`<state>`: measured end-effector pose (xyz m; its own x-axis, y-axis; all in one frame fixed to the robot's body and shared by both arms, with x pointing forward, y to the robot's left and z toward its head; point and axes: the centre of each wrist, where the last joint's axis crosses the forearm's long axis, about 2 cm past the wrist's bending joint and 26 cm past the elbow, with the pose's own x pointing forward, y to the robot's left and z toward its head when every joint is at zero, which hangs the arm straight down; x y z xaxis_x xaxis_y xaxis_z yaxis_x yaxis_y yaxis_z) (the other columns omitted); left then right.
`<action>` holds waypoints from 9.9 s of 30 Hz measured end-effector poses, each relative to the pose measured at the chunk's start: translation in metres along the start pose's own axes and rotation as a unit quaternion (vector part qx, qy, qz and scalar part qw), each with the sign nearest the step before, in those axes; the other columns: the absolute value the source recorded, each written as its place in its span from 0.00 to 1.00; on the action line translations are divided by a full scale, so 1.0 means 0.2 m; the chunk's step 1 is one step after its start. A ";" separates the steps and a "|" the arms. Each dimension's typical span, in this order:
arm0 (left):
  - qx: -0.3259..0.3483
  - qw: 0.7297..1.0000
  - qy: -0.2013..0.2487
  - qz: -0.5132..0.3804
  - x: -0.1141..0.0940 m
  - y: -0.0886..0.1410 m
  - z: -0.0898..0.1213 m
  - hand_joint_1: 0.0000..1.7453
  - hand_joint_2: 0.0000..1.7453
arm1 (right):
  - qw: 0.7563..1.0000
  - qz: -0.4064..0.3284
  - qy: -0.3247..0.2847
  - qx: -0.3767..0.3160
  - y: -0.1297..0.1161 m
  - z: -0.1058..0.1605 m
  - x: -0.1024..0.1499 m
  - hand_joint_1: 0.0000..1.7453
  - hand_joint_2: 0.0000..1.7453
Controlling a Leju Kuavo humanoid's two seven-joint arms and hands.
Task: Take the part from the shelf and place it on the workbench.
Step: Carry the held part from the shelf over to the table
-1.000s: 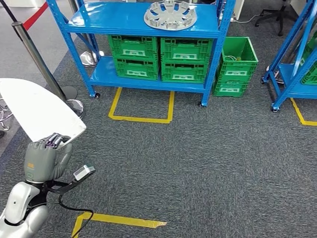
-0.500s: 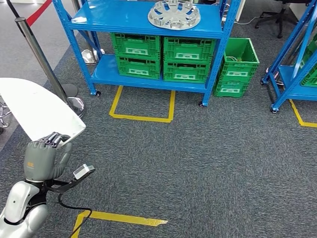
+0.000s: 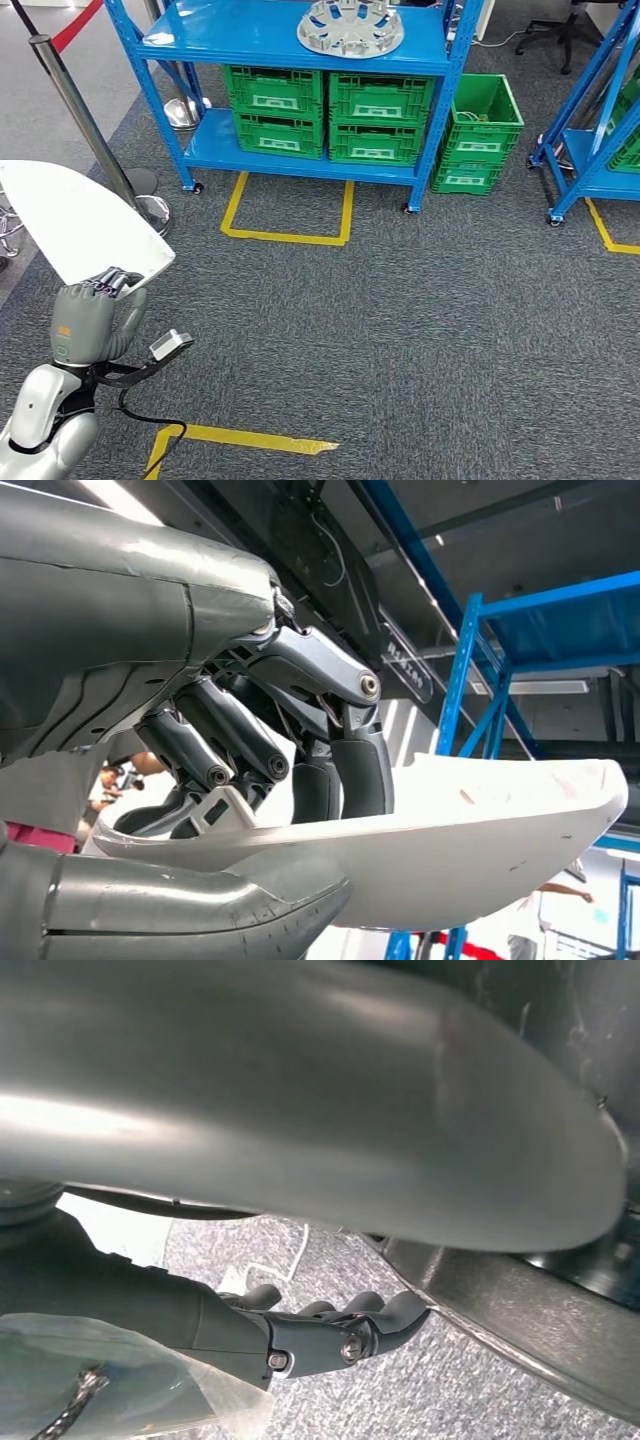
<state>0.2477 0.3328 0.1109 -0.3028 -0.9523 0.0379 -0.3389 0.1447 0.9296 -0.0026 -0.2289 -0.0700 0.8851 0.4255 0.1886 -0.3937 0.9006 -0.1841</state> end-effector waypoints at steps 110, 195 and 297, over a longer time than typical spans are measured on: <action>-0.006 0.997 0.050 0.064 0.05 0.01 -0.07 1.00 1.00 | 0.999 -0.007 -0.045 -0.004 -0.04 0.05 0.01 0.00 0.00; -0.030 0.991 0.051 0.116 0.06 0.02 -0.05 1.00 1.00 | 0.999 -0.012 -0.053 0.001 -0.05 0.05 0.00 0.00 0.00; -0.035 0.989 0.057 0.134 0.07 0.03 -0.06 1.00 1.00 | 0.998 -0.015 -0.053 0.004 -0.06 0.05 0.01 0.00 0.00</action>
<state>0.2524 0.3178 0.1223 -0.2701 -0.9068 0.3237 -0.1957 0.3809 0.9037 0.0021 -0.2381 -0.0575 0.8653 0.4052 0.2953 -0.3700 0.9135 -0.1692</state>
